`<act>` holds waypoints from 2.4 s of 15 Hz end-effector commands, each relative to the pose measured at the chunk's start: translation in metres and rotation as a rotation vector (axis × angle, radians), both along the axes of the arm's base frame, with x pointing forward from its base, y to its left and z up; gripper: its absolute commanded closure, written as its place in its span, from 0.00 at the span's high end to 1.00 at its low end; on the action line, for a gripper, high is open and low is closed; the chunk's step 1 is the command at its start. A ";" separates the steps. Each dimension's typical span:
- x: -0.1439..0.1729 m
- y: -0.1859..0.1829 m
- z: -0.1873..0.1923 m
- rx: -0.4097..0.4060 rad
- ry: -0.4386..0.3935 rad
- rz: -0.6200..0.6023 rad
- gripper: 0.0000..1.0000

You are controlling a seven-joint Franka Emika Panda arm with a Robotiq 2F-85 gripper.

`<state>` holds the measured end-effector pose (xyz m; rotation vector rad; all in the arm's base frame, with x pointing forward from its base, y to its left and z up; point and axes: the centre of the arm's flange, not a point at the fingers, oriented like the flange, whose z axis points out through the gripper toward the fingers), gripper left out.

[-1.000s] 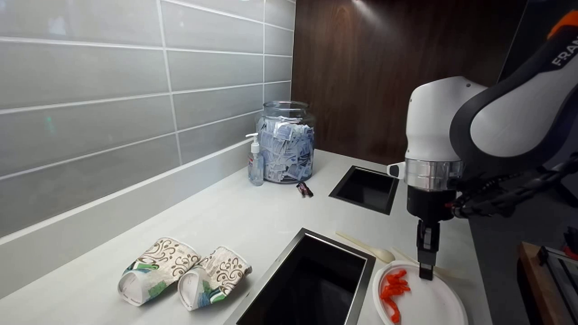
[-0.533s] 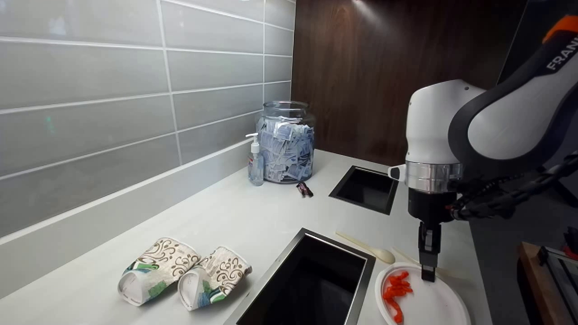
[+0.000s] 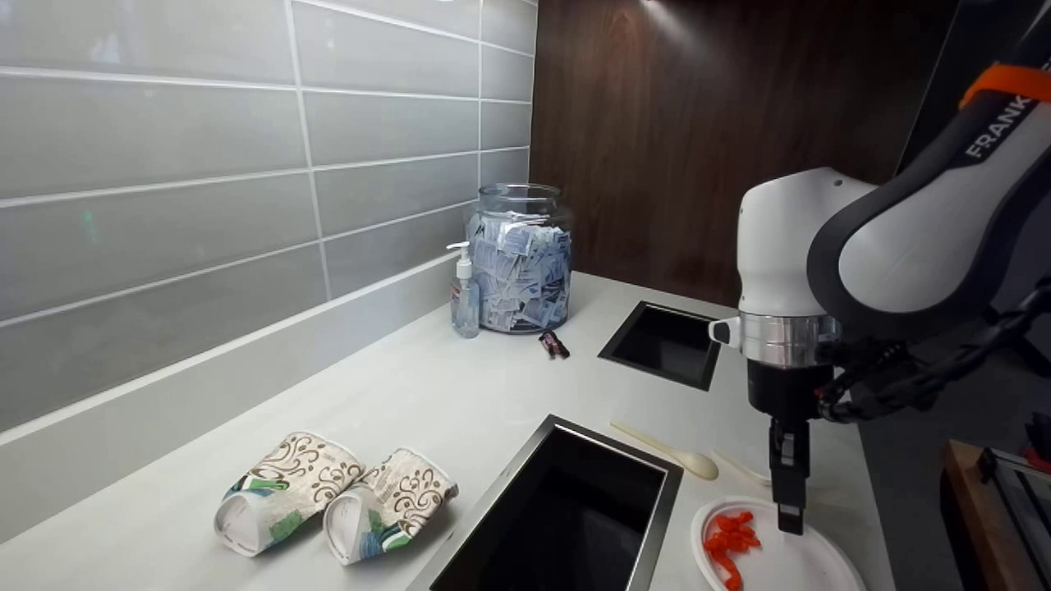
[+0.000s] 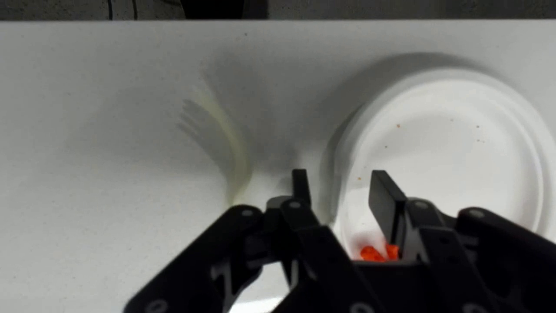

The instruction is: Empty the contents on the plate into the bin

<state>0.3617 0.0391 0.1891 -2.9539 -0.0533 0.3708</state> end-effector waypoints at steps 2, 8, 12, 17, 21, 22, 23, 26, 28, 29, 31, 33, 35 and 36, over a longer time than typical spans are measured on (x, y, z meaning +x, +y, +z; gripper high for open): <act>-0.025 -0.005 0.006 -0.004 -0.042 0.063 0.81; -0.010 0.007 0.016 0.031 -0.119 0.154 1.00; -0.006 0.028 0.024 0.004 -0.139 0.100 1.00; -0.007 0.066 0.040 -0.073 -0.180 0.011 1.00; -0.008 0.090 0.052 -0.134 -0.204 -0.101 1.00; -0.009 0.093 0.054 -0.154 -0.208 -0.128 1.00; -0.010 0.097 0.056 -0.175 -0.212 -0.146 1.00; -0.015 0.111 0.058 -0.228 -0.225 -0.194 1.00; -0.018 0.118 0.059 -0.238 -0.226 -0.240 1.00; -0.020 0.120 0.058 -0.243 -0.224 -0.257 1.00; -0.022 0.125 0.055 -0.249 -0.211 -0.273 1.00; -0.024 0.130 0.054 -0.264 -0.206 -0.281 1.00; -0.026 0.133 0.052 -0.282 -0.203 -0.290 1.00; -0.026 0.134 0.050 -0.293 -0.201 -0.293 1.00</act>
